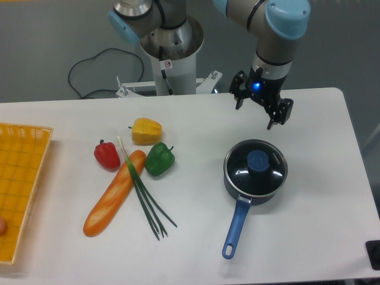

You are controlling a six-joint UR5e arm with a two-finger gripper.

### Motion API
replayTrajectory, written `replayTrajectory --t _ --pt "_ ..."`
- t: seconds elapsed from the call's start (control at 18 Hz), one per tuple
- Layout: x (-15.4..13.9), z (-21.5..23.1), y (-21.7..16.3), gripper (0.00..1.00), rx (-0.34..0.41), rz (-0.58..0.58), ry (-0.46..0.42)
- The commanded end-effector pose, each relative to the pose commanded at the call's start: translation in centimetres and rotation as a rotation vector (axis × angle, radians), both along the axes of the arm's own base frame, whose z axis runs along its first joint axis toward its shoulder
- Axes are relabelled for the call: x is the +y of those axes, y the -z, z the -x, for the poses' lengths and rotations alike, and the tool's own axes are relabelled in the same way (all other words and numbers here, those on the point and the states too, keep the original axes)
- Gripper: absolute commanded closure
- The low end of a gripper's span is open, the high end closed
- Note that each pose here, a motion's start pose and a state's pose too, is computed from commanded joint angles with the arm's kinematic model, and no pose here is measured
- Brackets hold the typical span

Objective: Open the lid
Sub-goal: 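Lower the open gripper over the blue knob of the glass lid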

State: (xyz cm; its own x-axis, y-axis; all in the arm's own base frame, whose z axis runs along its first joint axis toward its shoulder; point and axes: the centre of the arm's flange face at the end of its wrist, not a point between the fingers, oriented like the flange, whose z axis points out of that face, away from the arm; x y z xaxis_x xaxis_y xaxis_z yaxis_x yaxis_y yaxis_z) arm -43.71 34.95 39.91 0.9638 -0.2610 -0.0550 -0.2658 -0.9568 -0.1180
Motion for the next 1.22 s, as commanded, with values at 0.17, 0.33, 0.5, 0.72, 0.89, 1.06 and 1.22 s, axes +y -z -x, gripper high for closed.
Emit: replayTrajectory --t 0.17,0.33,0.5,0.72,0.89,1.06,1.22 --pt "0.2 -0.6 0.9 0.00 -0.003 -0.003 -0.004" --pt "0.2 -0.8 1.3 0.00 -0.002 0.000 -0.003" --pt "0.2 -0.8 1.3 0.00 0.000 0.002 -0.012" --pt "0.1 -0.4 1.0 0.00 0.045 0.059 0.057" --pt "1.0 -0.3 1.7 0.00 0.047 0.074 0.147" --pt "1.7 0.5 2.0 0.00 0.058 0.075 0.224" --pt "3.1 0.9 2.2 0.00 0.064 0.073 0.289"
